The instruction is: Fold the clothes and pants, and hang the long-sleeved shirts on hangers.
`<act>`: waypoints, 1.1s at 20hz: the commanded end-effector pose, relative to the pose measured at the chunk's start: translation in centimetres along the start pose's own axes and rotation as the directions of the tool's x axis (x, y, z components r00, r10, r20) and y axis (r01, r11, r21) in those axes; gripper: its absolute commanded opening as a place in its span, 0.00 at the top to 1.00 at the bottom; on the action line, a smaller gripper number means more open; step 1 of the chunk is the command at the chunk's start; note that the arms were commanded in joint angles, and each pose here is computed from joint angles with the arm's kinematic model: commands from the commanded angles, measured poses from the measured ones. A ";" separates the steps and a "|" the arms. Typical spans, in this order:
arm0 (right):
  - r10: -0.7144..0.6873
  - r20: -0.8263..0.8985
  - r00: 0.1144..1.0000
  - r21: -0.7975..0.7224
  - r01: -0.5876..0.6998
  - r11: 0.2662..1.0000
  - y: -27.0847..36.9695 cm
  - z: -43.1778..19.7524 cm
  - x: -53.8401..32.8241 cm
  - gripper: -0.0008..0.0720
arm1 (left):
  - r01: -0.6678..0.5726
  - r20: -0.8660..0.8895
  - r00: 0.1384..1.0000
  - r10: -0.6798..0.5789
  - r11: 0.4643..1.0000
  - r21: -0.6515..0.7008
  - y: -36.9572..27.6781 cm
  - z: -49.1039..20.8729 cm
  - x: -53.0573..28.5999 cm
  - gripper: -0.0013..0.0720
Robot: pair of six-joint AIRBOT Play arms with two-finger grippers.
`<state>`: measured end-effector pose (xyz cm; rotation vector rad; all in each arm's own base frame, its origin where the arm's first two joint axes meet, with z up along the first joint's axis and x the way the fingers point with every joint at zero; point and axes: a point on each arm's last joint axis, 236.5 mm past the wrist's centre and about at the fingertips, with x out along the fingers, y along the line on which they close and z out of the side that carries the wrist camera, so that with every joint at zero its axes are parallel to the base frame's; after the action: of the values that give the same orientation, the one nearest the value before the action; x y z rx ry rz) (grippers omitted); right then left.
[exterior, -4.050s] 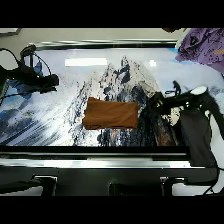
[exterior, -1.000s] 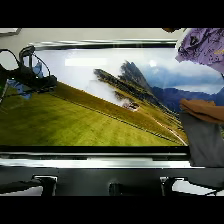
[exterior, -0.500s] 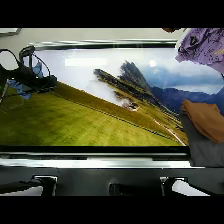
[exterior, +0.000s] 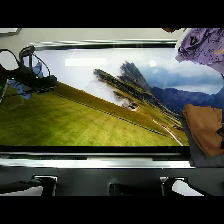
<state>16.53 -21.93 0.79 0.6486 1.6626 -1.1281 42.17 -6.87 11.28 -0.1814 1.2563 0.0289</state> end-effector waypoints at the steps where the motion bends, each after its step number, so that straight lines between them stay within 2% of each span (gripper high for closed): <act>1: -0.052 -0.019 0.998 -0.010 0.052 0.999 -0.9 -0.7 1.2 0.94 | 0.000 0.000 1.000 0.000 1.000 -0.001 0.0 0.0 0.0 0.96; 9: -0.122 -0.028 0.992 -0.023 0.122 0.992 -2.2 -1.0 2.4 0.93 | 0.000 0.000 1.000 0.000 1.000 -0.001 0.0 0.0 0.0 0.96; 10: -0.135 -0.019 0.991 -0.021 0.134 0.991 -2.5 -0.8 2.3 0.84 | 0.000 0.000 1.000 0.000 1.000 -0.001 0.0 0.0 0.0 0.96; 12: -0.144 -0.007 0.990 -0.012 0.144 0.990 -2.7 -0.5 2.3 0.43 | 0.000 0.000 1.000 0.000 1.000 0.000 0.0 0.0 0.0 0.96; 13: -0.132 -0.001 0.991 -0.011 0.132 0.991 -2.5 -0.3 2.2 0.28 | 0.000 0.000 1.000 0.000 1.000 0.000 0.0 0.0 0.0 0.96; 14: -0.102 0.014 0.995 -0.008 0.102 0.995 -1.9 0.1 1.8 0.24 | 0.000 0.000 1.000 0.000 1.000 0.000 0.0 0.0 0.0 0.95; 17: 0.113 0.119 0.986 -0.034 -0.110 0.993 2.3 2.7 -1.3 0.26 | 0.000 -0.001 1.000 0.000 1.000 0.000 0.0 0.0 0.0 0.95; 18: 0.245 0.158 0.957 -0.075 -0.236 0.969 5.0 3.6 -3.1 0.32 | -0.002 -0.006 1.000 0.002 1.000 0.003 0.1 -0.1 0.0 0.95; 19: 0.385 0.187 0.904 -0.135 -0.365 0.921 7.9 4.2 -5.3 0.47 | -0.005 -0.011 1.000 0.005 1.000 0.008 0.3 -0.2 0.0 0.96; 20: 0.533 0.212 0.819 -0.217 -0.492 0.843 11.3 4.4 -8.1 0.63 | -0.006 -0.012 1.000 0.006 1.000 0.011 0.5 -0.3 -0.2 0.96; 22: 0.727 0.218 0.651 -0.430 -0.604 0.671 17.1 2.8 -13.6 0.80 | -0.005 0.011 1.000 0.005 1.000 0.030 1.1 0.0 -1.2 0.96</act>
<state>27.45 -20.75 2.32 0.6890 1.3403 -0.7466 41.89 -6.33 11.62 -0.1720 1.2564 0.0263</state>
